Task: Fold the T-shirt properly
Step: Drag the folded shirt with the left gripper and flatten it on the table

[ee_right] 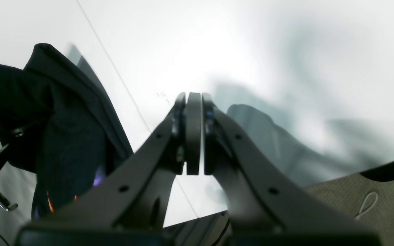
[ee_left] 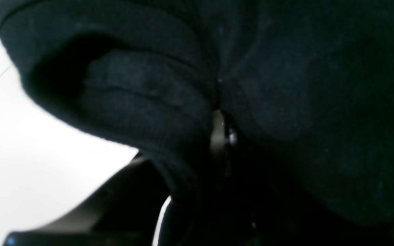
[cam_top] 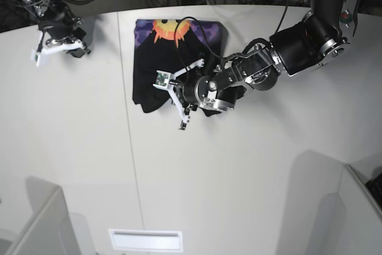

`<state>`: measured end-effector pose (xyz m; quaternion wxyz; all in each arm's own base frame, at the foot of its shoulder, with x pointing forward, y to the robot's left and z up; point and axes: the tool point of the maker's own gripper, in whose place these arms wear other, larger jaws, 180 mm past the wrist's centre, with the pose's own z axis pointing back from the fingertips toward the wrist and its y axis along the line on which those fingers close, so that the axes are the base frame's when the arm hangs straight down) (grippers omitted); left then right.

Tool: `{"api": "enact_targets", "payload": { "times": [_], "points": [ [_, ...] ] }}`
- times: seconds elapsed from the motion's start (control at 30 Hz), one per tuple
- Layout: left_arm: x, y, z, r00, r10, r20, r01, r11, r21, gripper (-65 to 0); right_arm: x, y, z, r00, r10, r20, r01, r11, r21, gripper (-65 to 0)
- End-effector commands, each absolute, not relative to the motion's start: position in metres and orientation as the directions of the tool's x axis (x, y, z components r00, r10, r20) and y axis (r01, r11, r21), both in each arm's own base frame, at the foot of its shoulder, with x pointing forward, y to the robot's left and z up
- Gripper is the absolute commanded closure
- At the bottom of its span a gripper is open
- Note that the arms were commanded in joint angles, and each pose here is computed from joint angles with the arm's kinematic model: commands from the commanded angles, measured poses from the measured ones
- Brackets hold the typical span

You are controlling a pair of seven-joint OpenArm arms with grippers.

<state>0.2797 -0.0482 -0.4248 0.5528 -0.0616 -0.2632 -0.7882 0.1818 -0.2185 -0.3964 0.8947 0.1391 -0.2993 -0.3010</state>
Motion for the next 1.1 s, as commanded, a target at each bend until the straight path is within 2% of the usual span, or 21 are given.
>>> {"api": "enact_targets", "payload": {
  "times": [0.0,0.1,0.23,0.47,0.83,0.87,1.07],
  "points": [
    [0.280,-0.041,-0.428,-0.387,-0.853,0.350,0.901,-0.269,0.340,0.0,0.187,-0.224,-0.388,0.624,-0.613,0.485,0.441,0.789,0.429,0.0],
    [0.280,-0.039,-0.428,-0.386,-0.854,0.348,0.901,-0.269,0.340,0.0,0.188,-0.222,-0.388,0.627,-0.610,0.485,0.436,0.790,0.430,0.0],
    [0.280,-0.027,-0.437,-0.363,-0.887,0.285,0.907,-0.266,0.327,0.0,0.193,-0.222,-0.385,0.620,-0.610,0.494,0.430,0.790,0.436,0.0],
    [0.291,-0.022,-0.432,-0.293,-0.903,0.314,0.923,-0.182,0.339,0.0,0.195,-0.222,-0.384,0.619,-0.608,0.497,0.427,0.792,0.438,0.0],
    [0.301,-0.039,-0.405,-0.346,-0.875,0.338,0.893,-0.196,0.406,0.0,0.195,-0.222,-0.384,0.619,-0.608,0.497,0.427,0.792,0.438,0.0],
    [0.301,-0.041,-0.402,-0.350,-0.872,0.342,0.890,-0.196,0.412,-2.3,0.195,-0.222,-0.384,0.619,-0.608,0.497,0.427,0.792,0.438,0.0],
    [0.315,-0.041,-0.390,-0.366,-0.870,0.331,0.873,-0.197,0.447,-34.4,0.194,-0.222,-0.385,0.621,-0.608,0.494,0.426,0.792,0.437,0.0]
  ]
}}
